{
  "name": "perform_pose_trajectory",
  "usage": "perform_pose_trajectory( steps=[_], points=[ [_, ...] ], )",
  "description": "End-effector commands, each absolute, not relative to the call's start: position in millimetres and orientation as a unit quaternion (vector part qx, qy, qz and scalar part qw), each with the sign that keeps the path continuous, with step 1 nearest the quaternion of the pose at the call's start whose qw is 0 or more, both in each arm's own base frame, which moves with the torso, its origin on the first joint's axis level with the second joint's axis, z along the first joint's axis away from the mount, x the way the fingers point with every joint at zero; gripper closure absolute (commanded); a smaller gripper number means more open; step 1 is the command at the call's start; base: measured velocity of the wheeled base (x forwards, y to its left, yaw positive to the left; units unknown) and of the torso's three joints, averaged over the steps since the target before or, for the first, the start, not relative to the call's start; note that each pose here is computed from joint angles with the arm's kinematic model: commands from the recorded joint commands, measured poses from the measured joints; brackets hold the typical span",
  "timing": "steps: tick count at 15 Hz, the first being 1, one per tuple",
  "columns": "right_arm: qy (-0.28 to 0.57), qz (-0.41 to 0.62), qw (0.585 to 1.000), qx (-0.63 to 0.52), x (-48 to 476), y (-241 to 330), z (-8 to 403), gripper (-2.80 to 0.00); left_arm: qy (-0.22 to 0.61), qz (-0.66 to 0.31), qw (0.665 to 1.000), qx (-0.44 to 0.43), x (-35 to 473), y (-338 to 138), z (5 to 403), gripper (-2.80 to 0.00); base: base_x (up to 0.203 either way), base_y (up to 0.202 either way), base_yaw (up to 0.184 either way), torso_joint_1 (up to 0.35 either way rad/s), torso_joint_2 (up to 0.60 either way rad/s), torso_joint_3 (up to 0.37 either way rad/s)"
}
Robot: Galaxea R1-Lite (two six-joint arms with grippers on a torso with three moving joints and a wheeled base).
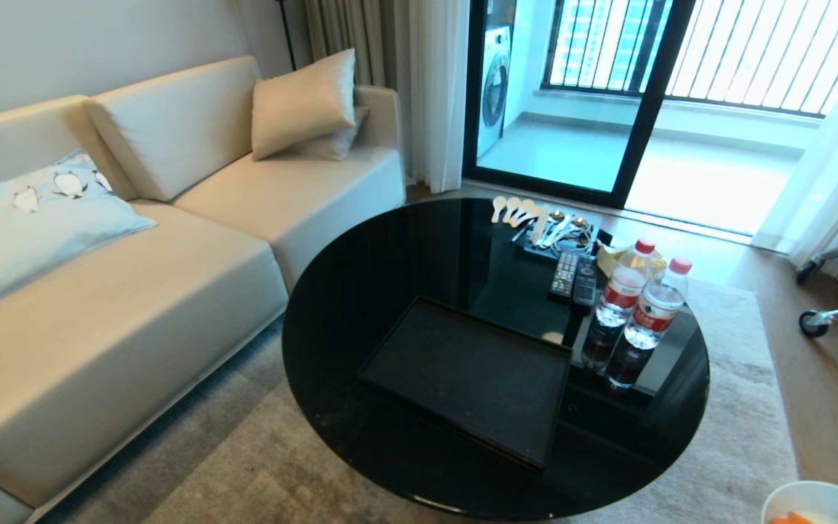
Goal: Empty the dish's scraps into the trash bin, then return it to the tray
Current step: Move the bowl over the trash can
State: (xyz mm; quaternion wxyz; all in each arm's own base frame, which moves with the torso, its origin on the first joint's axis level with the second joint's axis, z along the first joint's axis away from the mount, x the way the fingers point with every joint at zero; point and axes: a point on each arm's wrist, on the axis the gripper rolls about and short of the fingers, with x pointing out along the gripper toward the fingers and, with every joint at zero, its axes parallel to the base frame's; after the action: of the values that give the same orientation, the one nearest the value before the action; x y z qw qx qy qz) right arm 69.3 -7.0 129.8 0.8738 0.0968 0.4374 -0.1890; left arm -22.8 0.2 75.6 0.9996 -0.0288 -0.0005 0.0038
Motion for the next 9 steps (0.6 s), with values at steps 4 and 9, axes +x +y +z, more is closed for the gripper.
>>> perform_pose_trajectory(
  steps=[4, 9],
  points=[
    [0.444, -0.179, 0.874, 0.09, 72.3, -5.2, 130.2, 0.0, -0.001, 0.004, 1.0, -0.029, -22.8, 0.2, 75.6, 0.0, 0.0, 0.0, 0.0, 0.0, 0.0, 0.0],
    [0.448, -0.179, 0.872, 0.088, 73.6, -5.2, 129.8, 0.0, -0.001, 0.004, 1.0, -0.029, -22.8, 0.2, 75.6, 0.0, 0.0, 0.0, 0.0, 0.0, 0.0, 0.0]
  ],
)
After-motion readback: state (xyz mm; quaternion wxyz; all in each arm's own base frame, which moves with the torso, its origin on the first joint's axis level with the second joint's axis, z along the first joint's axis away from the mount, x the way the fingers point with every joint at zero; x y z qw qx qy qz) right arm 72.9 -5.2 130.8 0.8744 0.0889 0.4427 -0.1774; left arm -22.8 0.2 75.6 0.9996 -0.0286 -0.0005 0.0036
